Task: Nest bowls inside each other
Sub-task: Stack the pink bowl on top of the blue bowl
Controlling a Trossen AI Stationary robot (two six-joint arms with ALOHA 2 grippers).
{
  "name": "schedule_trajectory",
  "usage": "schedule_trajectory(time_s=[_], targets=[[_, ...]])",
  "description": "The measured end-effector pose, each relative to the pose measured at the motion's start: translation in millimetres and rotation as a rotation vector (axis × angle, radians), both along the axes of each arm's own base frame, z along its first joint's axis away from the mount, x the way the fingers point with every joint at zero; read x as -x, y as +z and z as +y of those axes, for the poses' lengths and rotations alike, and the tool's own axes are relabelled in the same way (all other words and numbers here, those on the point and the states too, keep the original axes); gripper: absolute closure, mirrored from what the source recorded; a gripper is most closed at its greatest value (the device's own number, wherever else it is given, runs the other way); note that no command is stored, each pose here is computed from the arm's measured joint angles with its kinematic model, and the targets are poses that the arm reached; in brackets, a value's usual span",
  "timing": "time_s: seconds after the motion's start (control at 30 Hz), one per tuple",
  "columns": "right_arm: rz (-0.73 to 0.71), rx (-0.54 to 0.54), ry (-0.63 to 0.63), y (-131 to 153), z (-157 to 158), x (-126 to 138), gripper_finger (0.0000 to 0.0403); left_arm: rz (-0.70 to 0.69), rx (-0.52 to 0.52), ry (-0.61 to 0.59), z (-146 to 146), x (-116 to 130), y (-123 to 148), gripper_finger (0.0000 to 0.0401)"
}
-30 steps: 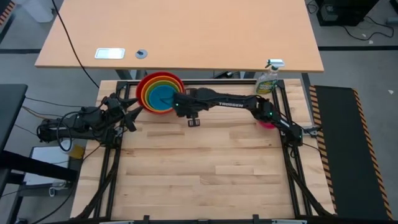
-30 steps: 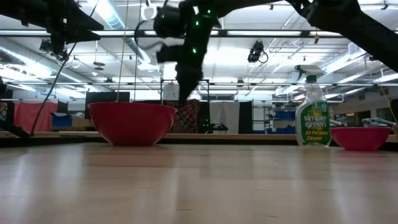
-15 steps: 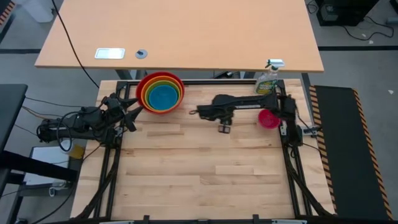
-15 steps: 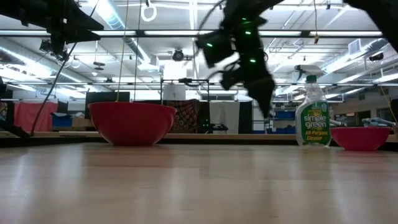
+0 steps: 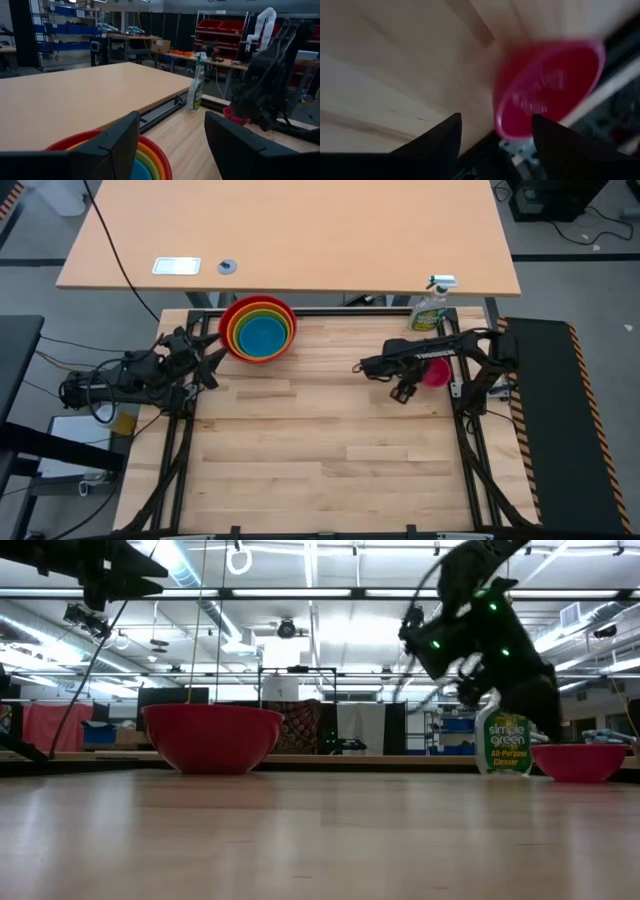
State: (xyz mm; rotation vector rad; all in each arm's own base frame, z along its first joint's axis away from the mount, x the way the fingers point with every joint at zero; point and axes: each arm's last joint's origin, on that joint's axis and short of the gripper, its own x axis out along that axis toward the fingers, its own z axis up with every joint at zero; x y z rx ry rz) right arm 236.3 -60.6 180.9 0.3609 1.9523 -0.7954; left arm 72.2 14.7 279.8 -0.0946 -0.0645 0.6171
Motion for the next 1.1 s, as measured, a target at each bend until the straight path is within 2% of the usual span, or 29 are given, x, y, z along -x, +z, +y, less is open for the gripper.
schedule_trajectory(time_s=[0.1,0.33,0.5,0.73,0.8,0.93,1.1], targets=[[0.073,0.008,-0.063,-12,-1,15,0.0155,0.000,-0.019,0.004,0,0,1,0.0173],[0.113,-0.024,-0.069,-34,-2,34,0.0182,-0.011,-0.038,0.010,0,0,4,0.0173],[0.100,-0.052,-0.056,-40,-1,37,0.0242,-0.011,-0.038,0.010,0,0,4,0.0173],[0.109,-0.072,-0.011,-41,-2,38,0.0361,-0.013,-0.035,0.010,0,0,4,0.0173],[0.116,-0.065,0.013,-41,-4,38,0.0381,-0.013,-0.034,0.010,0,0,4,0.0173],[0.070,-0.010,0.099,-35,-8,27,0.0375,-0.014,-0.034,0.010,0,0,4,0.0173],[-0.077,0.140,0.352,-8,-6,-15,0.0372,-0.016,-0.032,0.010,0,0,4,0.0173]])
